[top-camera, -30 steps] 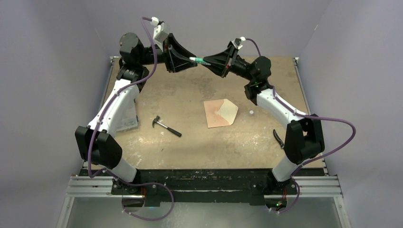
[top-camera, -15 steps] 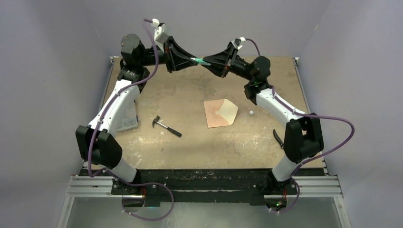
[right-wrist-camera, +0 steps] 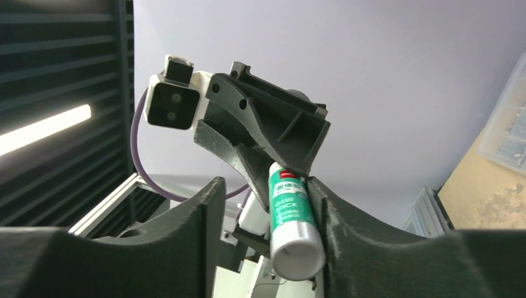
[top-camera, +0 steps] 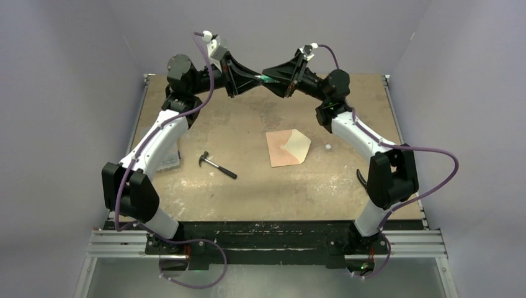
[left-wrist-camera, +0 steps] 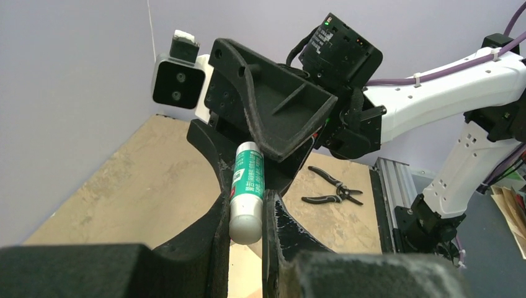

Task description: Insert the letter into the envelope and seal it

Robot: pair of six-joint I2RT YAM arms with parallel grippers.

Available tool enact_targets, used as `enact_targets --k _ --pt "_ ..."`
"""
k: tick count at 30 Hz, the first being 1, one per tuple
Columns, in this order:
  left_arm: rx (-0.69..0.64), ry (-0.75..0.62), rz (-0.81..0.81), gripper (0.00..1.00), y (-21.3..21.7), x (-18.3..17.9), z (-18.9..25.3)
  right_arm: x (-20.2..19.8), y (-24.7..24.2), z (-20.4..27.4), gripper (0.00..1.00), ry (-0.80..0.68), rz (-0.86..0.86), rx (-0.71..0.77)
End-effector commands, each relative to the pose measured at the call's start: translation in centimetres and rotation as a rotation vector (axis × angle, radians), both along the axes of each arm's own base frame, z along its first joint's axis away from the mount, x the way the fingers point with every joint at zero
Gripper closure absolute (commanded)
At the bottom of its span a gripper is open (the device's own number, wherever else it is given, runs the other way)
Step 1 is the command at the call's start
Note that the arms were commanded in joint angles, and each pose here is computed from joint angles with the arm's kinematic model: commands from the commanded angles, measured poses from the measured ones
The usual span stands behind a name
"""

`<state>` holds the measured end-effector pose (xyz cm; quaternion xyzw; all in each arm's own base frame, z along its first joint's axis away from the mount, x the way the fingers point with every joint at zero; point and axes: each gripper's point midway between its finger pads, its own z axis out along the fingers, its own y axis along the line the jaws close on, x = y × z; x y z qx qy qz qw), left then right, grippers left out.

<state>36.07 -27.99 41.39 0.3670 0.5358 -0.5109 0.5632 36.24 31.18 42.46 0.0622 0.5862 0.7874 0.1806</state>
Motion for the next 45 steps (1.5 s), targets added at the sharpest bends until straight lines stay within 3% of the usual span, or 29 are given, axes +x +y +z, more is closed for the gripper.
enact_targets --k 1,6,11,12,13,14,17,19,22,26,29,33,39,45 --pt "-0.033 -0.060 0.021 1.00 0.0 -1.0 2.3 -1.5 -0.1 3.0 0.52 -0.138 0.008 0.028" --pt "-0.023 -0.079 0.070 1.00 0.3 -0.5 2.4 -1.8 -0.1 3.2 0.61 -0.156 0.011 0.024" --pt "-0.014 -0.065 0.047 1.00 0.1 -0.8 2.2 -1.6 -0.1 2.8 0.91 -0.150 0.001 0.010" --pt "-0.015 -0.065 0.048 0.92 0.2 -0.9 2.3 -1.6 0.0 2.5 0.98 -0.143 -0.001 -0.002" --pt "-0.015 -0.062 0.051 0.76 0.2 -0.9 2.3 -1.4 0.0 1.9 1.00 -0.122 -0.008 -0.015" --pt "-0.015 -0.064 0.051 0.57 0.3 -1.1 2.3 -1.3 -0.1 1.3 1.00 -0.111 -0.019 -0.022" --pt "-0.023 -0.058 0.105 0.18 1.0 -0.7 2.2 0.0 -1.0 -0.3 1.00 -0.099 -0.088 -0.063" --pt "-0.037 -0.054 0.170 0.10 1.9 -0.1 2.3 1.5 -2.1 -1.6 1.00 -0.112 -0.168 -0.125" --pt "-0.060 -0.032 0.299 0.07 3.4 1.3 2.1 4.4 -3.9 -4.3 1.00 -0.164 -0.326 -0.300" --pt "-0.048 -0.008 0.430 0.08 5.1 2.5 1.5 8.8 -7.3 -9.5 1.00 -0.274 -0.601 -0.699" --pt "0.014 0.084 0.468 0.10 5.3 3.7 -1.0 9.4 -8.3 -14.0 1.00 -0.329 -0.659 -0.973" --pt "0.066 0.252 0.488 0.19 5.0 5.4 -6.0 8.8 -9.9 -18.3 1.00 -0.327 -0.675 -1.181" --pt "0.121 0.653 0.474 0.64 2.0 7.7 -16.9 6.8 -9.7 -23.8 1.00 -0.308 -0.615 -1.374" --pt "0.244 0.836 0.447 0.89 -4.1 7.8 -26.0 4.6 -9.4 -28.7 1.00 -0.265 -0.565 -1.492"
